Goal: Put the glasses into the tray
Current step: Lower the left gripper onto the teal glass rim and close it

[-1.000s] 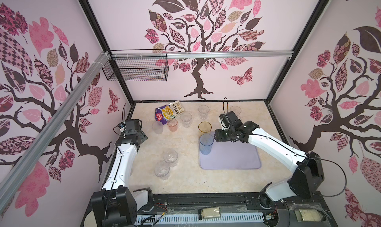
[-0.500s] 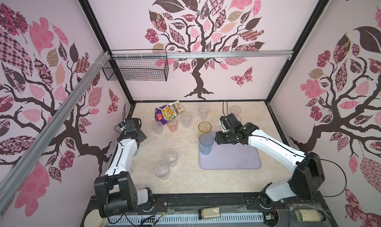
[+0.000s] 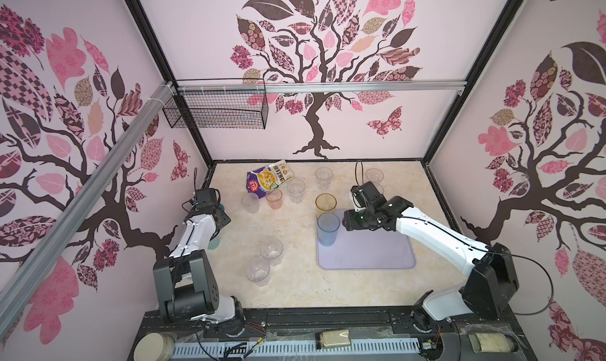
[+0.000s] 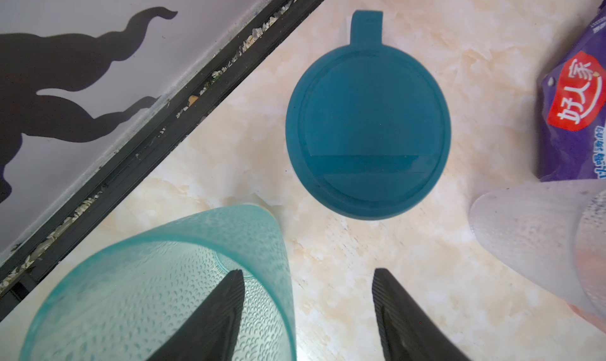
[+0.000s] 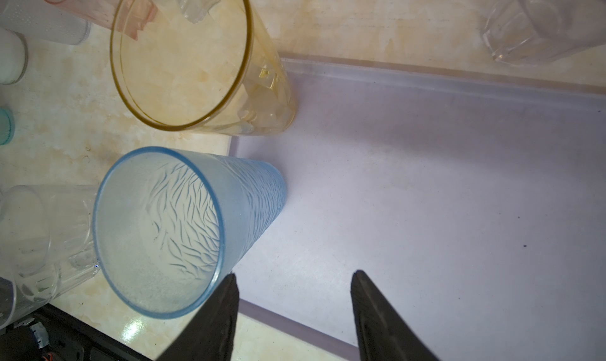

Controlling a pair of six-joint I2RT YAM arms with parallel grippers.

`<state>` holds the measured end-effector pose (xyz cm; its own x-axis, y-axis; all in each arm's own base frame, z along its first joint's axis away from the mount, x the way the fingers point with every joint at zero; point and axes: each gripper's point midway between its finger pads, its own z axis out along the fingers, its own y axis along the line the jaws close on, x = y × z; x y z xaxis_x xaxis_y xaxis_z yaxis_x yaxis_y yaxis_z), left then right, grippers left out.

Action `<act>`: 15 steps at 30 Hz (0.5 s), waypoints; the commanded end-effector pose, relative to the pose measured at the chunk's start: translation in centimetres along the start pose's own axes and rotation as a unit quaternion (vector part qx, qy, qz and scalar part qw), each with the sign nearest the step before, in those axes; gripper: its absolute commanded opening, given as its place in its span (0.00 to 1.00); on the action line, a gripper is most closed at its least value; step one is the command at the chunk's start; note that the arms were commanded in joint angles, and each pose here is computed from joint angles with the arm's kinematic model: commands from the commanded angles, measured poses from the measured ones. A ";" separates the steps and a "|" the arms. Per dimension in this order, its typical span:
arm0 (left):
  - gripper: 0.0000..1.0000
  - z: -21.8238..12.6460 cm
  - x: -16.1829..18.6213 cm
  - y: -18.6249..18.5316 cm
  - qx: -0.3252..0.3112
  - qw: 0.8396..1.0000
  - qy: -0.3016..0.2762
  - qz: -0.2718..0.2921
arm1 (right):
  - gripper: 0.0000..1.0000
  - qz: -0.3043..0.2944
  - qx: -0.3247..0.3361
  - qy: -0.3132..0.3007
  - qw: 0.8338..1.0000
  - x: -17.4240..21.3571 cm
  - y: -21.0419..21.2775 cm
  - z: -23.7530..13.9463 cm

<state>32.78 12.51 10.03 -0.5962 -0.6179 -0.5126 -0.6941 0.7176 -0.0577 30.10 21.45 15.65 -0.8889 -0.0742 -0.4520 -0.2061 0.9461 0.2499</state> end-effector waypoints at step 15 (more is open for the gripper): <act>0.14 -1.7 -1.0 0.1 0.006 1.000 -0.016 -0.008 | 0.58 0.010 -0.001 -0.027 1.000 -0.8 0.0 -1.4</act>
<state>32.27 12.37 10.25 -0.5973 -0.6237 -0.5041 -0.6981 0.7138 -0.0560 30.30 21.45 15.74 -0.8872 -0.0597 -0.4574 -0.1943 0.9477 0.2531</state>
